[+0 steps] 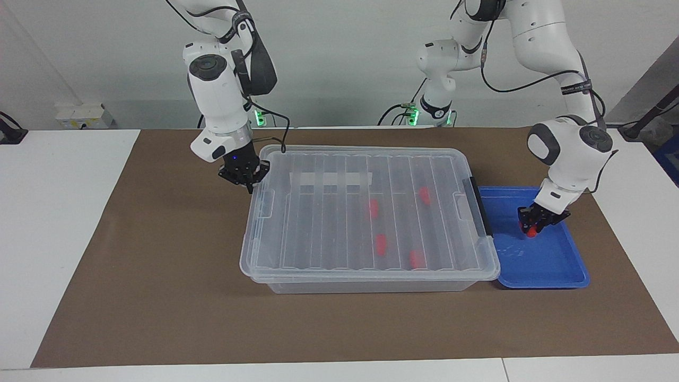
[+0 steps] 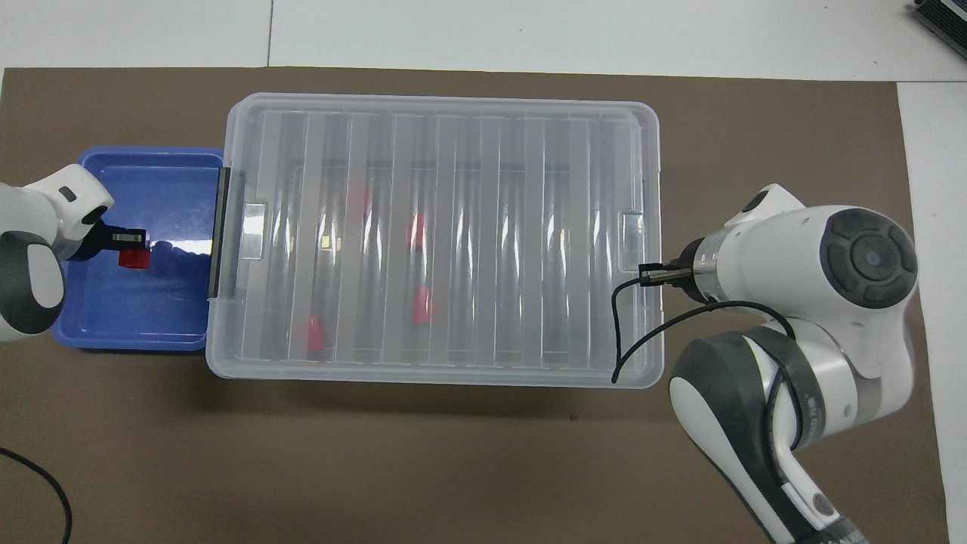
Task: Place red block in blue tray from box
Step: 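Open the left gripper to release the red block in the tray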
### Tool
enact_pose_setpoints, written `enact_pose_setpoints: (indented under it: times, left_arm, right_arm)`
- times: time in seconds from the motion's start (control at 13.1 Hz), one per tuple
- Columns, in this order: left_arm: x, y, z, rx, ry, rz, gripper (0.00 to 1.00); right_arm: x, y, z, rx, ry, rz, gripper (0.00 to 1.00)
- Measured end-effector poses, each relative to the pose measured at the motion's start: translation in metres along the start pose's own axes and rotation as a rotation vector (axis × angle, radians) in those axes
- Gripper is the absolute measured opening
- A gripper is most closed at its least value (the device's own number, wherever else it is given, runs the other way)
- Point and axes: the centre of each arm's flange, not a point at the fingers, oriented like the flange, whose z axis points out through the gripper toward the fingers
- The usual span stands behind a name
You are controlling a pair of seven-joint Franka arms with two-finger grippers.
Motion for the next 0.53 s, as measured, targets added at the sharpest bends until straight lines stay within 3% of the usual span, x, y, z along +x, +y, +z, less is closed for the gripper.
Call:
enact_pose_setpoints:
  times: [0.53]
  left_arm:
    - [-0.009, 0.002, 0.018, 0.008, 0.021, -0.001, 0.35]
  right_arm:
    - [0.0, -0.002, 0.0, 0.001, 0.0, -0.003, 0.01]
